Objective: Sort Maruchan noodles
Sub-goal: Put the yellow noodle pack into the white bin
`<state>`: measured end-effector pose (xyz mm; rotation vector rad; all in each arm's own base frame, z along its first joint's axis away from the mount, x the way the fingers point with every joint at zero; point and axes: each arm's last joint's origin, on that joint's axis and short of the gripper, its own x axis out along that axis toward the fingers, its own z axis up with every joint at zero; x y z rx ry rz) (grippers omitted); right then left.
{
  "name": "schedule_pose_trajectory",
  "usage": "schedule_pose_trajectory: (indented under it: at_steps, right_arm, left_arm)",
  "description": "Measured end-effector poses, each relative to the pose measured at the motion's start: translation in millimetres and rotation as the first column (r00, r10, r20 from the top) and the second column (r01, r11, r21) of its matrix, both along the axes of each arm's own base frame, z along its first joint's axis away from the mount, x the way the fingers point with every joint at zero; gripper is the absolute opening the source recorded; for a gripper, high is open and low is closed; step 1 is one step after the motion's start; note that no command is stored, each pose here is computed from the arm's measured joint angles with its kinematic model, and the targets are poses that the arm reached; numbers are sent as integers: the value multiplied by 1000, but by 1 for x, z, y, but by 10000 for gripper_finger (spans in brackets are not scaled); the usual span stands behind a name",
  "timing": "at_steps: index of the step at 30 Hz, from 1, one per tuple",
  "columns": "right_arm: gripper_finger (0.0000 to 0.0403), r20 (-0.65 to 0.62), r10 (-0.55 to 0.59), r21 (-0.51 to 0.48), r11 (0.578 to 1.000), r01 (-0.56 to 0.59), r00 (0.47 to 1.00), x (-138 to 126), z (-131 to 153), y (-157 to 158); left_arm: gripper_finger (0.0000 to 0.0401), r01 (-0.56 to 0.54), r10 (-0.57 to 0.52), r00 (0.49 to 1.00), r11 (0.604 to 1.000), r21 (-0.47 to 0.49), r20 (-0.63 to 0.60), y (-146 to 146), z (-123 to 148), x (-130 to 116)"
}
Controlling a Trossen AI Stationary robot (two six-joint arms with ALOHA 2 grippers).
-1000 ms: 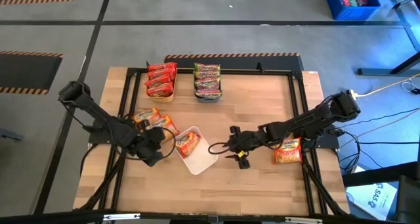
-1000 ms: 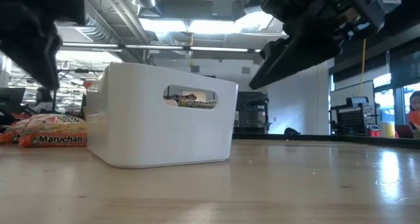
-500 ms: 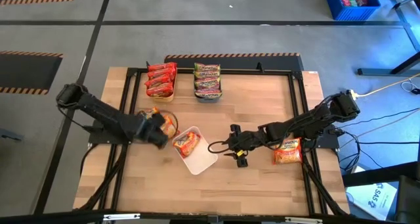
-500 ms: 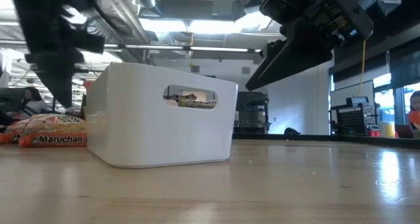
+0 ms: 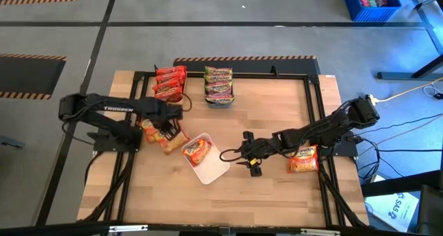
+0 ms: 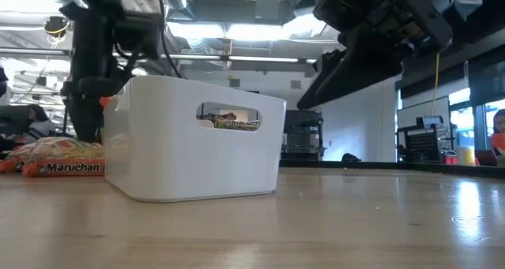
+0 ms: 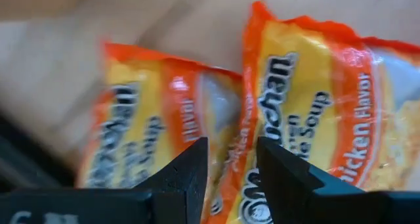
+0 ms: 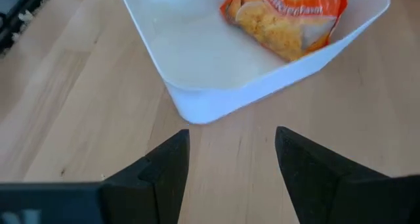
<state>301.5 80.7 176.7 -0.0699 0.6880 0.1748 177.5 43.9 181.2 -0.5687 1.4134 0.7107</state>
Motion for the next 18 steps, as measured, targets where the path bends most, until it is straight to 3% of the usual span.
schedule_pose_trajectory:
  at_steps: [8, 13, 18]
  right_arm:
    - [211, -5, -3, 3, 1000, 3, 1000, -6, -10, -2]
    - [211, 5, -3, 6, 1000, 3, 1000, -5, -9, -1]
    - [211, 6, -3, 6, 1000, 3, 1000, -5, -9, -1]
  left_arm:
    - [124, -17, 41, 991, 984, -176, 130, 17, -24, -8]
    - [124, 46, 36, 971, 942, -333, 234, 18, -31, -10]
    - [124, 77, 44, 956, 917, -392, 291, 22, -29, -10]
